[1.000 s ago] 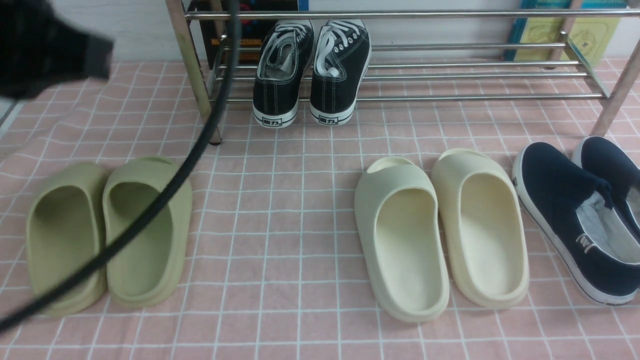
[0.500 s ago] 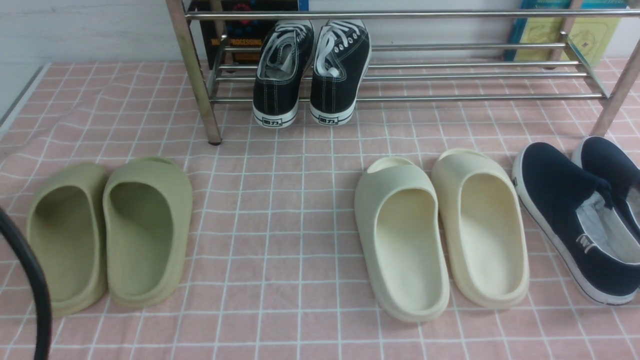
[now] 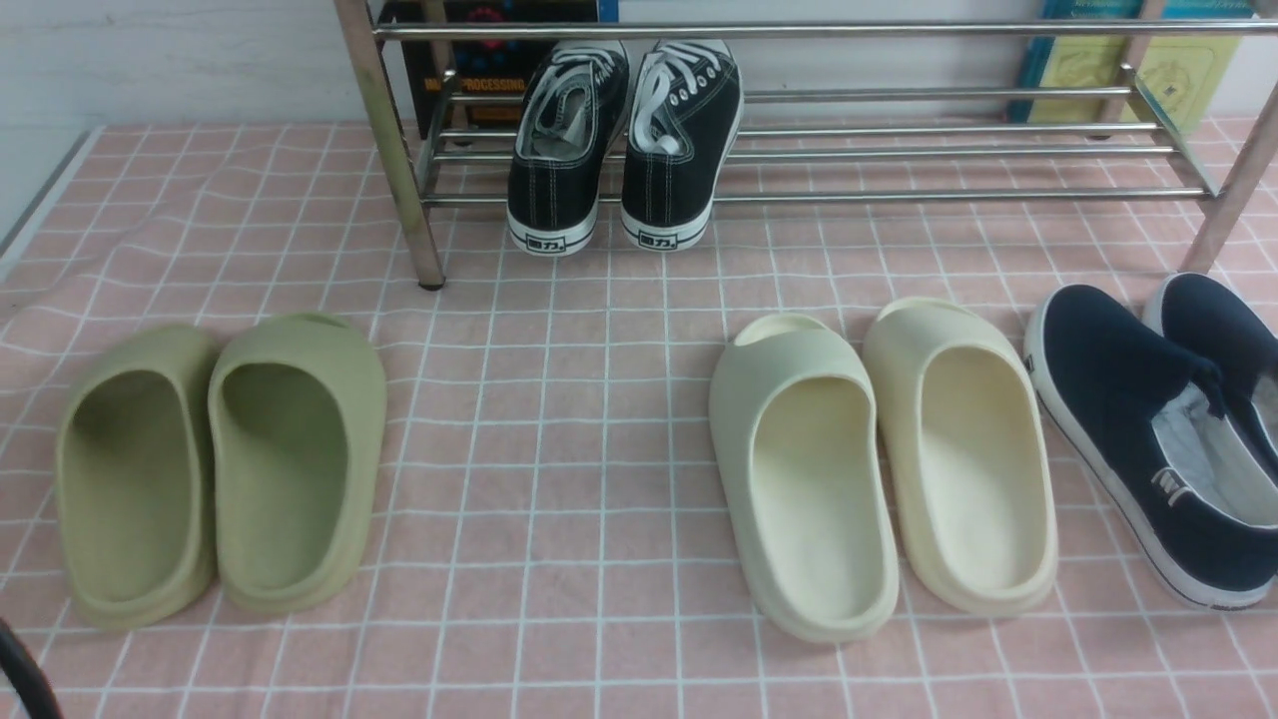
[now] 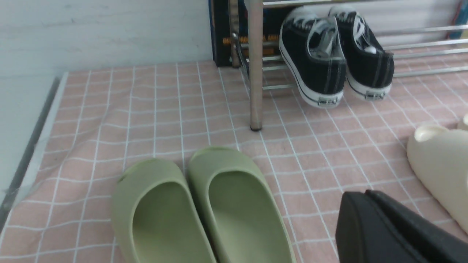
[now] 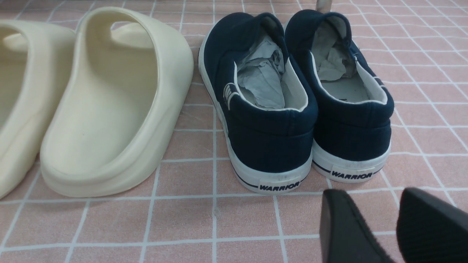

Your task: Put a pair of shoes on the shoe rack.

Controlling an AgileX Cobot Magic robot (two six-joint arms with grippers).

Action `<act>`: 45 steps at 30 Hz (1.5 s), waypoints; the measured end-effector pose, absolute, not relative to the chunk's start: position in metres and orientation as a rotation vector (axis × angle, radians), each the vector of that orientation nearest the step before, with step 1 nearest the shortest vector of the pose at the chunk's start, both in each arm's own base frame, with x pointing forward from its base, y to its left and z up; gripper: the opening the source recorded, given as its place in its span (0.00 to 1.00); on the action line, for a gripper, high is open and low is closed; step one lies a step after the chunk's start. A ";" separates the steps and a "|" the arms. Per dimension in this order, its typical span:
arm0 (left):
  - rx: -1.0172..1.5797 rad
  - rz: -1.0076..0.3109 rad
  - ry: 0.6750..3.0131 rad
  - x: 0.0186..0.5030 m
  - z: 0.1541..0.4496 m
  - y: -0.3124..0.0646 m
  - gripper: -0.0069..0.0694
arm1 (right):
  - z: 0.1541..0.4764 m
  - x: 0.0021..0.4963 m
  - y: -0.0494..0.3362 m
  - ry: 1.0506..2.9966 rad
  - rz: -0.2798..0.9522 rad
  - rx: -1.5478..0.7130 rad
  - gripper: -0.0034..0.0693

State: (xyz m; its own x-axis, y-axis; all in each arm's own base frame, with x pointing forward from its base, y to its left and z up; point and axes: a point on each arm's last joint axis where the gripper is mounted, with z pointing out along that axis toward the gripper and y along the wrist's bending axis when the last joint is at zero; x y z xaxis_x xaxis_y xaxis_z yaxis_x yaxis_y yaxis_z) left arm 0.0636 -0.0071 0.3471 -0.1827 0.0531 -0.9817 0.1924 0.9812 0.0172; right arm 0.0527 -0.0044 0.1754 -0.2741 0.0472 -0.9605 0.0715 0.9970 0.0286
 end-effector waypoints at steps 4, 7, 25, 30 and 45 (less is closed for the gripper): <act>0.105 -0.089 1.634 0.056 0.307 -0.004 0.11 | 0.175 0.053 -0.004 1.849 -0.022 0.087 0.38; 0.030 -0.030 1.571 0.052 0.270 -0.001 0.11 | 0.175 0.053 -0.004 1.849 -0.022 0.087 0.38; -0.026 0.059 1.809 0.054 0.177 0.004 0.11 | 0.175 0.053 -0.004 1.849 -0.023 0.086 0.38; -0.016 0.074 1.851 0.053 0.173 0.005 0.11 | 0.175 0.053 -0.004 1.849 -0.023 0.086 0.38; 0.011 0.096 1.857 0.053 0.173 0.005 0.12 | 0.175 0.053 -0.004 1.849 -0.023 0.086 0.38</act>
